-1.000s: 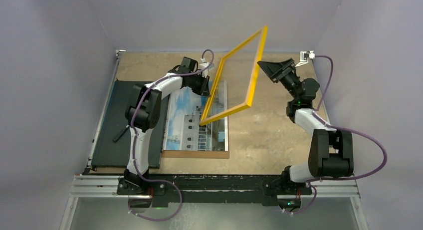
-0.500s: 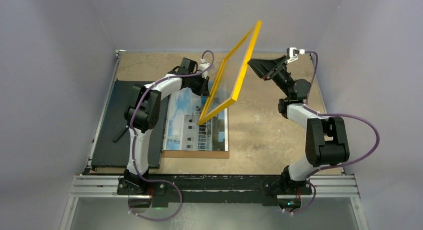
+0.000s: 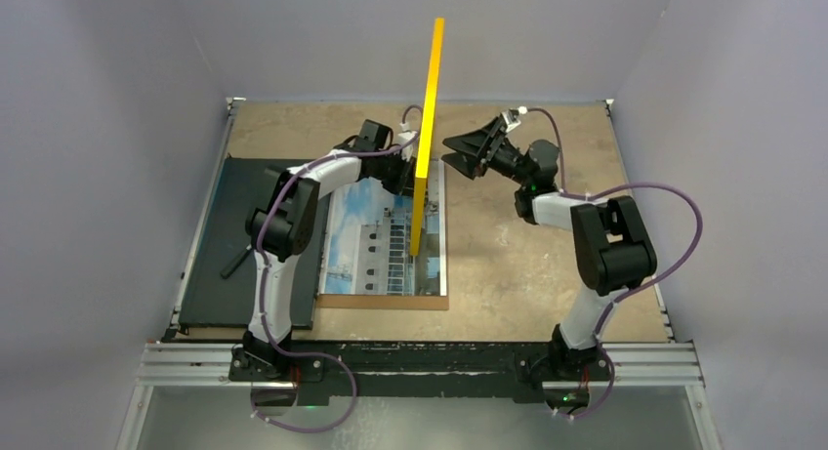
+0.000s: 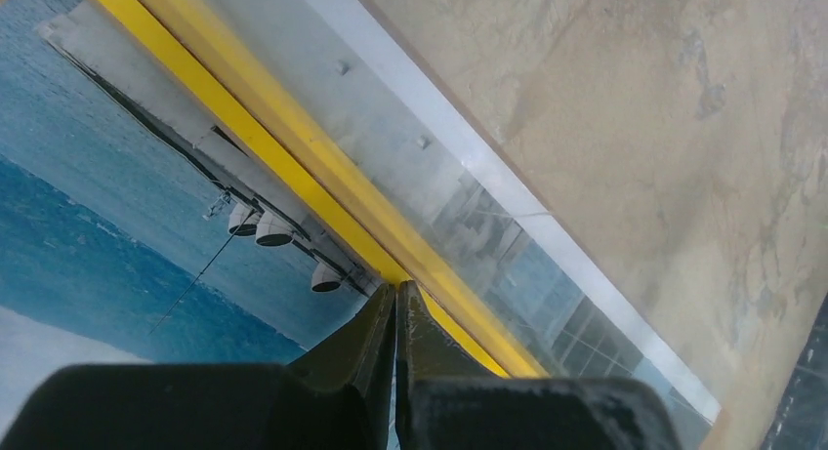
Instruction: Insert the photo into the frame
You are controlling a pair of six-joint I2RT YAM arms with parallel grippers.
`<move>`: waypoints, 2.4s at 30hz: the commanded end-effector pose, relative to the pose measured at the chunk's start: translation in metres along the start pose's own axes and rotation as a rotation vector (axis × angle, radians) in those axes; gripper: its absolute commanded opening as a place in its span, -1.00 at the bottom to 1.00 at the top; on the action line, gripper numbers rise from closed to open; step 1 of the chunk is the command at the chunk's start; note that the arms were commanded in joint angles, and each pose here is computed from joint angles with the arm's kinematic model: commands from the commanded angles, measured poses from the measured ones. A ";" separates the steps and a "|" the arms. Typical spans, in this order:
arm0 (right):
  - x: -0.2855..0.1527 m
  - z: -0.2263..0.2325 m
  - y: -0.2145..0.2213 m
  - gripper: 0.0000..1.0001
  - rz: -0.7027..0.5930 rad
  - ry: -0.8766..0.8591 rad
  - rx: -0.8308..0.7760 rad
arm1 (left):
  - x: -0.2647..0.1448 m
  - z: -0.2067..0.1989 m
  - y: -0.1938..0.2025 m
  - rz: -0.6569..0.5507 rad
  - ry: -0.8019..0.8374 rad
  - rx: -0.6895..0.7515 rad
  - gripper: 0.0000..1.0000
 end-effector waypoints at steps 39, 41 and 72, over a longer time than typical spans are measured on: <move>0.010 0.116 -0.052 0.98 -0.081 0.071 -0.291 | -0.180 -0.149 -0.136 -0.477 0.100 0.139 -0.39; 0.010 0.121 -0.055 0.98 -0.094 0.069 -0.303 | -0.179 -0.153 -0.135 -0.474 0.136 0.127 -0.36; 0.016 0.112 -0.057 0.90 -0.089 0.048 -0.261 | -0.182 -0.218 -0.116 -0.375 0.106 0.290 0.36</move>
Point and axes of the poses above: each gripper's point midway between its finger pads, its own x axis out along the fingers, its own z axis along the line the jaws close on, y = z × x, the point moved 6 cm from there along -x, back along the fingers, and after that the axes turned 10 degrees about -x, right-handed, at the moved point
